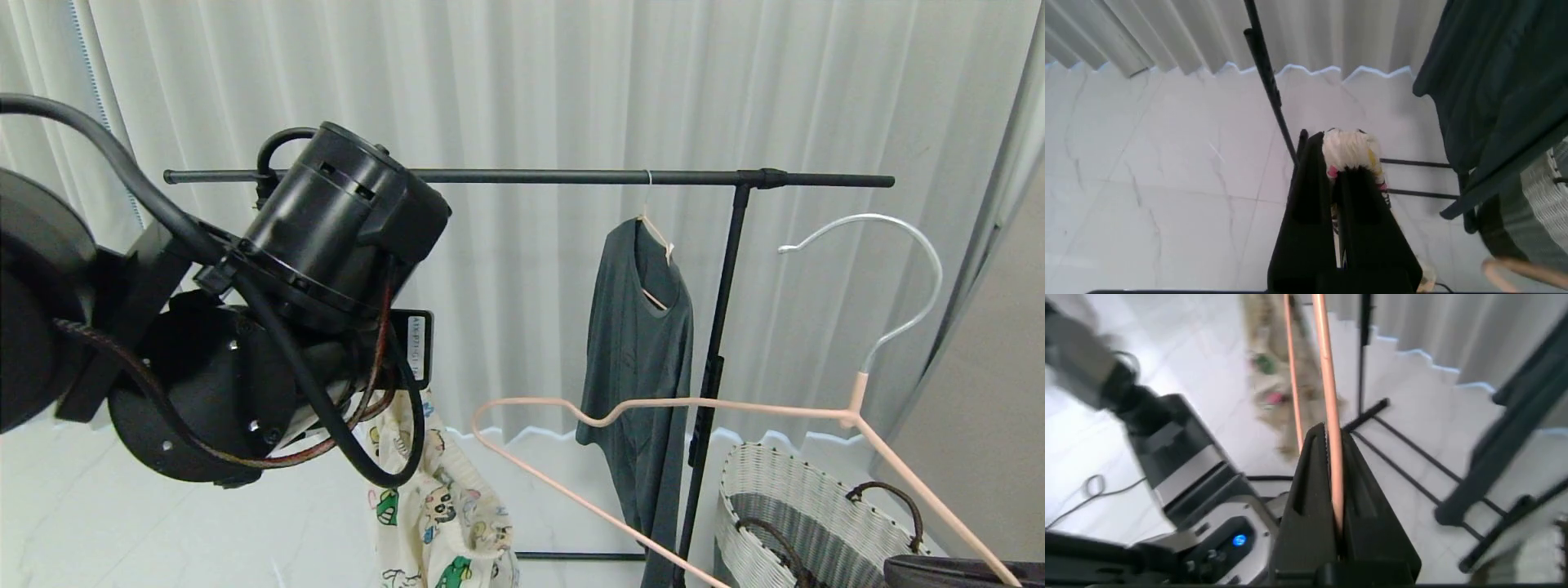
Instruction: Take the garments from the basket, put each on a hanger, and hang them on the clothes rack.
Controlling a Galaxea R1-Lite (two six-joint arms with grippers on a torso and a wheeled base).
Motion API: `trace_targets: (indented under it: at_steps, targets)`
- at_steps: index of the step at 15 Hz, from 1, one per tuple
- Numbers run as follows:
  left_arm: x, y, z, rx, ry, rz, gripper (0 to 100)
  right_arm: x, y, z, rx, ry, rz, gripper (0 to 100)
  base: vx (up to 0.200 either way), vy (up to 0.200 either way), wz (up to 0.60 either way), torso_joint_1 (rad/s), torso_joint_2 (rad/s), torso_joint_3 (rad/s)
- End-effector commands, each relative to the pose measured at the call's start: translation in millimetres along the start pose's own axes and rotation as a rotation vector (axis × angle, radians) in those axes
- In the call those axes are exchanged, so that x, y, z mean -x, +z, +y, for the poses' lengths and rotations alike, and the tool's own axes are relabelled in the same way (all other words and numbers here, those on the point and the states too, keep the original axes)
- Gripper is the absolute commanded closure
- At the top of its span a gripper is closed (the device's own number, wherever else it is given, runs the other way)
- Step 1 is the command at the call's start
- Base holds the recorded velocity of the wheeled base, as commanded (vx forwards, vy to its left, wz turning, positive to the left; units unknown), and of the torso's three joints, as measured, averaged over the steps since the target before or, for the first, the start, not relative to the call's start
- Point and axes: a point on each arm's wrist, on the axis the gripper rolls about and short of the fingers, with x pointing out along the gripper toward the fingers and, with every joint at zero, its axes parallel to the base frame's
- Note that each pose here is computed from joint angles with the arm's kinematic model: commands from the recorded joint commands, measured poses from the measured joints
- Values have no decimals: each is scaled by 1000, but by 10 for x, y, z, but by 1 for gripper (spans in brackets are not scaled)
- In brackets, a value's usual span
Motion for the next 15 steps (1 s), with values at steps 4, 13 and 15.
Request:
trace_targets:
  at_steps: [4,13,15]
  targets:
    - [100,77,-113,57,-86,-11,100,-198,-27,-24,-26,-1,11,100,0,0,0,0,0,0]
    - [204,148,-172,88,-158,-22,100,-477,104,-14,-25,20,-59,100,0,0,0,0,0,0]
    - [210,159,-171,91,-160,-25,100,-580,125,-17,-24,23,-68,100,0,0,0,0,0,0]
